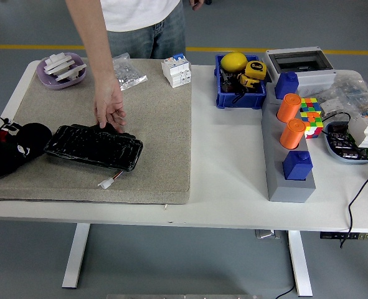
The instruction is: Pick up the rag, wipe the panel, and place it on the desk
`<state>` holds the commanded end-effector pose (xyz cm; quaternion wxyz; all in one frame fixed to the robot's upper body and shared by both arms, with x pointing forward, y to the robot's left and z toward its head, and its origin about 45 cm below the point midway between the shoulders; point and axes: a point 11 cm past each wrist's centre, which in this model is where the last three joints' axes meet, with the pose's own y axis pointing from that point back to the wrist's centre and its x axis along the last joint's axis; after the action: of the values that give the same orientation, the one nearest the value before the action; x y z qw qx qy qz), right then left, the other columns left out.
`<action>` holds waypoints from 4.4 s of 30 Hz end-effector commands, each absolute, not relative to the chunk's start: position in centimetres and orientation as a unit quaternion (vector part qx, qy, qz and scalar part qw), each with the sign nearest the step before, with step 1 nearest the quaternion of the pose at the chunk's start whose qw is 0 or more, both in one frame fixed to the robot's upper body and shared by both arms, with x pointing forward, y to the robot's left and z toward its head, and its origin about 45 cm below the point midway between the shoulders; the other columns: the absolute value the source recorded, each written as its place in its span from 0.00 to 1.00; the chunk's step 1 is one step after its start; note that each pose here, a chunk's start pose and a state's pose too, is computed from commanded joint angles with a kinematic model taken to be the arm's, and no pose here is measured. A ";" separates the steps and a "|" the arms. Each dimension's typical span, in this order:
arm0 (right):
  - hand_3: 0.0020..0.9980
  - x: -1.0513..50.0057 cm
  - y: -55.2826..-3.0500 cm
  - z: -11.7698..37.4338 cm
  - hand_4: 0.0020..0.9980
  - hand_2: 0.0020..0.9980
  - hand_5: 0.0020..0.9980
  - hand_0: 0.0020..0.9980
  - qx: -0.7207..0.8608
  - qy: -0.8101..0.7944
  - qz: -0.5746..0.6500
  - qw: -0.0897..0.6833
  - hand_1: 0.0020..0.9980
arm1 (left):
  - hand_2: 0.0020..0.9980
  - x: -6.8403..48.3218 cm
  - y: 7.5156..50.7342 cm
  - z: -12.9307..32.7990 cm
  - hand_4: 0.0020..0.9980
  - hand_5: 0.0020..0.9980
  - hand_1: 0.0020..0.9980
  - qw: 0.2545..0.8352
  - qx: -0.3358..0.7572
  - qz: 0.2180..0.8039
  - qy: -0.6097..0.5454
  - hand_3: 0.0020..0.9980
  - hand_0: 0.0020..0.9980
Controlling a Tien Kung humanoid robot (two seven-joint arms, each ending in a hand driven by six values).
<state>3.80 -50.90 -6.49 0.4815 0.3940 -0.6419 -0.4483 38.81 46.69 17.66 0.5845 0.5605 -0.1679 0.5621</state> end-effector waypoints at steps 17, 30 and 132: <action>0.68 3.9 -50.9 -6.5 1.00 0.70 0.54 0.72 0.394 -0.644 -0.447 0.479 0.70 | 0.67 38.9 47.1 17.0 0.47 0.00 0.45 0.564 0.571 0.569 -0.179 0.56 0.36; 0.68 3.8 -51.0 -6.4 1.00 0.70 0.54 0.72 0.393 -0.644 -0.448 0.479 0.70 | 0.57 39.0 46.7 17.1 0.18 0.00 0.27 0.552 0.568 0.571 -0.215 0.46 0.32; 0.68 3.6 -51.7 -6.1 1.00 0.70 0.53 0.73 0.400 -0.627 -0.431 0.511 0.70 | 0.55 37.1 29.8 17.8 0.20 0.00 0.21 0.616 0.524 0.462 -0.365 0.46 0.26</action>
<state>3.65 -51.67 -6.14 0.5107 0.4004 -0.6272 -0.4307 37.10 29.84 17.77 0.6156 0.5238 -0.3651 0.4619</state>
